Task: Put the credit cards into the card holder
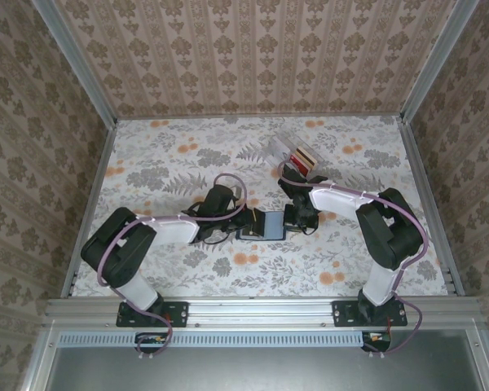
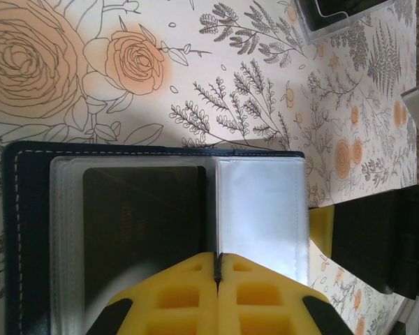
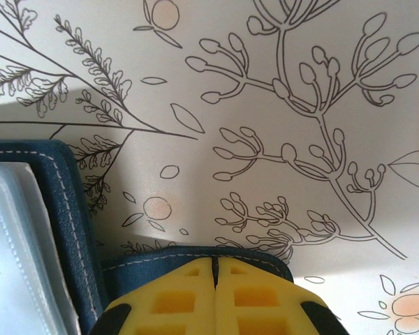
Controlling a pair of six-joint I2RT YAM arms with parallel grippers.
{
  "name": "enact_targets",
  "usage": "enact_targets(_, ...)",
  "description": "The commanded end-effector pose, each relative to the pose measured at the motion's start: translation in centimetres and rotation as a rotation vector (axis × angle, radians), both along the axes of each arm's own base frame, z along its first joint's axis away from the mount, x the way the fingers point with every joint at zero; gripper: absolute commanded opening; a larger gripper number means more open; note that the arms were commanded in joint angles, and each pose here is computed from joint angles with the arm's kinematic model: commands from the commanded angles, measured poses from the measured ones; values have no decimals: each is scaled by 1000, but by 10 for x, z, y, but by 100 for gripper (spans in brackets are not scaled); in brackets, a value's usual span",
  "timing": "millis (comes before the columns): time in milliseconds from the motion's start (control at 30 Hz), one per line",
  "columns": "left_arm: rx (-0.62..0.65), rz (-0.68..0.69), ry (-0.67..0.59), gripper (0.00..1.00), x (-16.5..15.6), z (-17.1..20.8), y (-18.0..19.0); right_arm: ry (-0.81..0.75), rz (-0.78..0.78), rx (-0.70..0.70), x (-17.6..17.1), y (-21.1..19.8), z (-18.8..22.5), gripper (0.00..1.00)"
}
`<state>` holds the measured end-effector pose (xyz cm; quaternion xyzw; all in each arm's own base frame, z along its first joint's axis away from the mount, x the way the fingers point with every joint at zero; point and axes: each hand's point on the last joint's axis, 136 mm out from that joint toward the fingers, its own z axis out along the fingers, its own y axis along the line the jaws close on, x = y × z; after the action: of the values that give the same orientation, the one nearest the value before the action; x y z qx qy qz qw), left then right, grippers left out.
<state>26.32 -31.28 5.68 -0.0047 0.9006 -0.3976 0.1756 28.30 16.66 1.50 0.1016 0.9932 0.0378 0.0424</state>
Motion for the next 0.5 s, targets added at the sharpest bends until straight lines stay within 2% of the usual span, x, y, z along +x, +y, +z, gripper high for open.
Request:
enact_targets(0,-22,-21,7,0,-5,-7,-6,33,8,-18,-7,-6,-16,2)
enact_targets(467,-40,-38,40,0,-13,-14,-14,21,1,-13,-4,-6,-12,3)
